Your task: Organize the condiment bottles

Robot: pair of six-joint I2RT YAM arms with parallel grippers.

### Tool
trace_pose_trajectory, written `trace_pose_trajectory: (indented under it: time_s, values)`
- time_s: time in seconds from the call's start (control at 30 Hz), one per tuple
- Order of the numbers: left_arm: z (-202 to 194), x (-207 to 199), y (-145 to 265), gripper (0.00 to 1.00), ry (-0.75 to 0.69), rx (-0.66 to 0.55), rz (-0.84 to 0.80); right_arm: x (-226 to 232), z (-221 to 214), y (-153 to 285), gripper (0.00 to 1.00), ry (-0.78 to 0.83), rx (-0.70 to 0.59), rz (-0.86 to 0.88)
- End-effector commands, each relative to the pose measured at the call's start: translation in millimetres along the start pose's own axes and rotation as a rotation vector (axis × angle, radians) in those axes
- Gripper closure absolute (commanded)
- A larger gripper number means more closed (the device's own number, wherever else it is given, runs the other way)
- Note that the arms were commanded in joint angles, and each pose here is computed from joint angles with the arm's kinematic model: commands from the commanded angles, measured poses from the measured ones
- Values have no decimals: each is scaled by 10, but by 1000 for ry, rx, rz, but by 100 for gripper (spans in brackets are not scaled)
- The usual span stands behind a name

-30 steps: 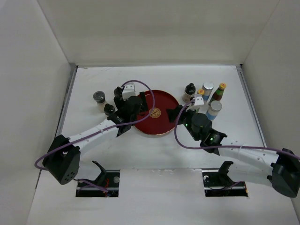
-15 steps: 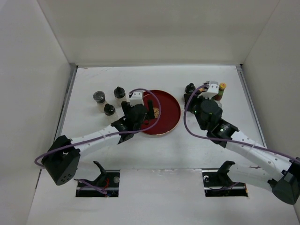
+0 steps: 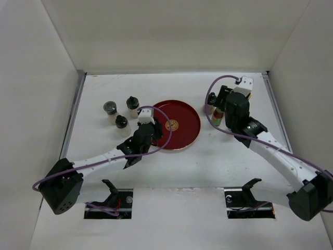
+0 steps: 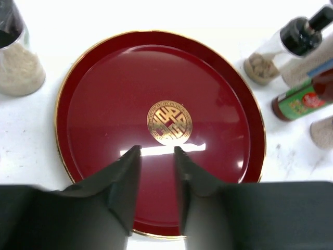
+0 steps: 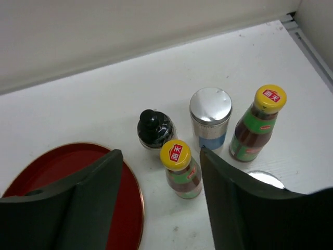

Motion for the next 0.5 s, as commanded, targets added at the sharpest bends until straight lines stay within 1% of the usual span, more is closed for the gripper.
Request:
trace_pose_trajectory:
  time_s: [0.0, 0.07, 0.1, 0.23, 0.3, 0.37, 0.47]
  values:
    - [74, -162, 8, 76, 76, -12, -112, 36, 54, -148, 29, 68, 26, -18]
    - [-8, -156, -5, 76, 76, 13, -113, 43, 12, -229, 25, 76, 40, -30]
    - [-28, -150, -19, 74, 78, 19, -111, 30, -6, -270, 25, 79, 49, -36]
    - [-60, -128, -11, 62, 89, 26, -111, -47, -94, -409, 25, 88, 85, -76]
    - [-52, -130, -9, 59, 93, 16, -114, -67, -146, -447, 26, 87, 100, -85]
    - [-72, -110, -24, 58, 95, 19, -110, -29, -219, -490, 27, 92, 123, -64]
    - [-81, -104, -26, 57, 100, 22, -109, 42, -321, -570, 35, 98, 152, -39]
Point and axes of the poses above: each gripper's point midway between its finger pads, its own y axis back along the fingers, its own x axis along the line the jaws close on, z = x × y, the point moved 4 cm from there along y, back along the fingers, and after that the axes turned 2 degrees about y, right-handed, at the moved point
